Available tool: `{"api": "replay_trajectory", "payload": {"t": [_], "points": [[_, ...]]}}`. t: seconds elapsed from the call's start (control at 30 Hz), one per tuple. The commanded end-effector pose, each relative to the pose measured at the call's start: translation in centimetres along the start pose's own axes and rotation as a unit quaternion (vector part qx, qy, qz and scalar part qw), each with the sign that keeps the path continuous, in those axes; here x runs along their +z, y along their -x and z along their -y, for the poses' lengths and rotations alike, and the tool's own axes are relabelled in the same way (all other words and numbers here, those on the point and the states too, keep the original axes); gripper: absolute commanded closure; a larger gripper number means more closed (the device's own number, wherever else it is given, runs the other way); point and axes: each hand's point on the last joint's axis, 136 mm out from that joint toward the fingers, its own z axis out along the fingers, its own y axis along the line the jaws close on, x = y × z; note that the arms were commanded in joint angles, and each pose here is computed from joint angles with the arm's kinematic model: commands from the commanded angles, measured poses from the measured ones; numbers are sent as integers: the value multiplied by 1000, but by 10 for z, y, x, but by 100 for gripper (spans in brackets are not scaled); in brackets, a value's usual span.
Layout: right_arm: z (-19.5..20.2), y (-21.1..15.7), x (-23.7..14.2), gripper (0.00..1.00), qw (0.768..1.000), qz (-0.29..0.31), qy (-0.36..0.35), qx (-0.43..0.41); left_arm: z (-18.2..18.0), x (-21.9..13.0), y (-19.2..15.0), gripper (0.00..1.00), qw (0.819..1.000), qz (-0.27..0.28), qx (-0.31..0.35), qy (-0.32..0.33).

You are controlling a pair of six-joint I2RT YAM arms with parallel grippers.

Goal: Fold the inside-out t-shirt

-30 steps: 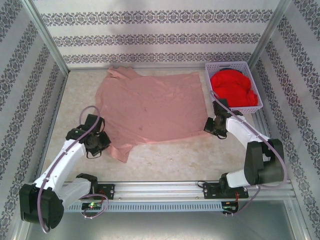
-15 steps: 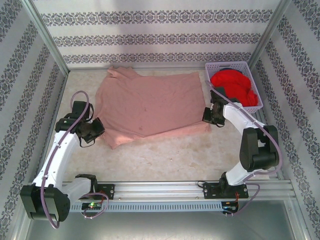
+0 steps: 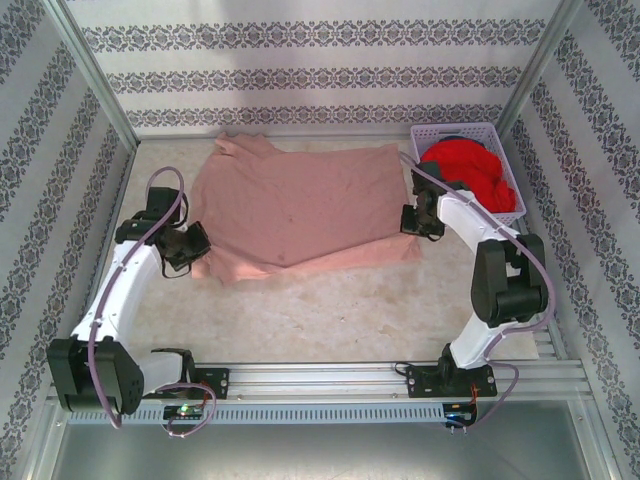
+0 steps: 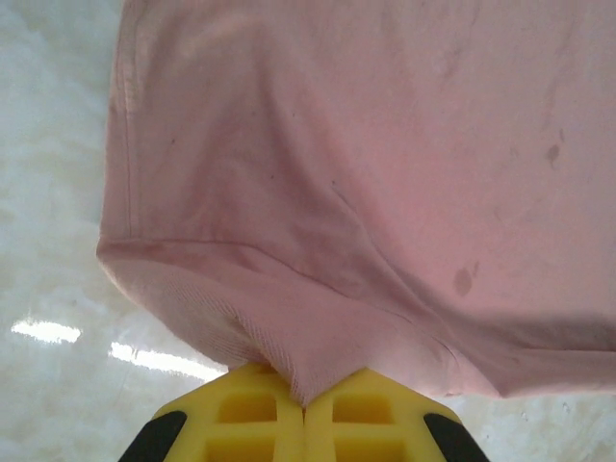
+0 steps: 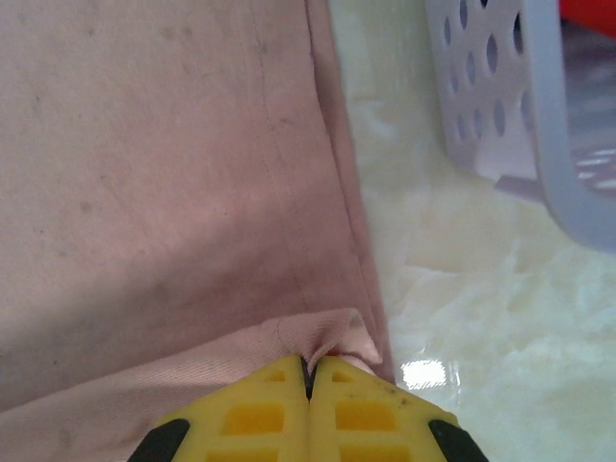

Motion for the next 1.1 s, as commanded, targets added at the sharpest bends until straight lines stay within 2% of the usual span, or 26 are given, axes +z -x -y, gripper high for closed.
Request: {"api": "replay_trajectory", "payload": {"t": [0.0, 0.37, 0.8, 1.07], "points": [[5, 6, 0, 100, 999, -2, -29, -16, 9, -5, 28, 100, 999, 37, 16, -14], [-4, 24, 3, 100, 999, 7, -29, -21, 29, 15, 59, 100, 999, 39, 18, -29], [-1, 35, 7, 100, 998, 10, -48, -30, 35, 31, 89, 100, 998, 46, 28, -19], [-1, 41, 10, 100, 998, 14, -52, -30, 47, 46, 102, 100, 998, 42, 15, -39]]}}
